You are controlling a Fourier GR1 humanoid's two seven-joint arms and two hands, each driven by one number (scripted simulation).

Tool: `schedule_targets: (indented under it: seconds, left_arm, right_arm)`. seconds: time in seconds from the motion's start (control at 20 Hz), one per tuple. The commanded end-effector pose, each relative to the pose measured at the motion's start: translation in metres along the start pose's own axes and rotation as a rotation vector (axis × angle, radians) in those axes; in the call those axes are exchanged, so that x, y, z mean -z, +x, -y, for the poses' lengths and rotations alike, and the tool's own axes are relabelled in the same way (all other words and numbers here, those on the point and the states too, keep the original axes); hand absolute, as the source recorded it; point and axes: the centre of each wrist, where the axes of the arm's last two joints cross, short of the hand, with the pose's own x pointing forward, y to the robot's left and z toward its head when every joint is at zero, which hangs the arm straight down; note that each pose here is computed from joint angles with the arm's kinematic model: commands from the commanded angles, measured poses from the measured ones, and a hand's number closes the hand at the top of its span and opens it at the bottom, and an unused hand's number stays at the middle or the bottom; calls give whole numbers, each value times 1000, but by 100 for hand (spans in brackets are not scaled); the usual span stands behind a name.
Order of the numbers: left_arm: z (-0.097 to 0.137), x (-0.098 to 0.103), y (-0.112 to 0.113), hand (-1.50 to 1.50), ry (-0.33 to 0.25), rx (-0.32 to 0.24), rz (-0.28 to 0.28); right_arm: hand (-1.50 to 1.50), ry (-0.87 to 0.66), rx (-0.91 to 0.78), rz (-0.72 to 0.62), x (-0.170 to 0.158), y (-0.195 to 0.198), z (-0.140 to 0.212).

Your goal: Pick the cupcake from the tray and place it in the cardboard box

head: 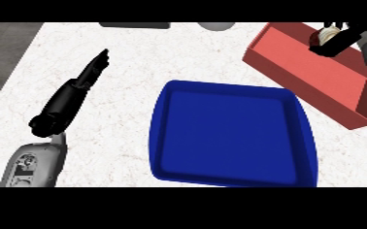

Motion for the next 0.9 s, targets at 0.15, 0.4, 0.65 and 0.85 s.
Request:
schedule_targets:
  seconds: [0.15, 0.4, 0.65, 0.85]
  left_arm:
    - [4, 9, -2, 0, -10, 0, -2]
    - [12, -2, -3, 0, -5, -3, 2]
    - [-3, 1, -5, 0, 16, 10, -11]
    - [5, 10, 9, 0, 4, 19, 22]
  right_arm:
    - [-150, 226, 7, 10, -1, -34, 7]
    - [-150, 213, 89, 185, -1, -39, -8]
    - [-150, -94, 625, 354, -1, -42, 0]
    - [-150, -154, 1010, 276, 2, -44, 0]
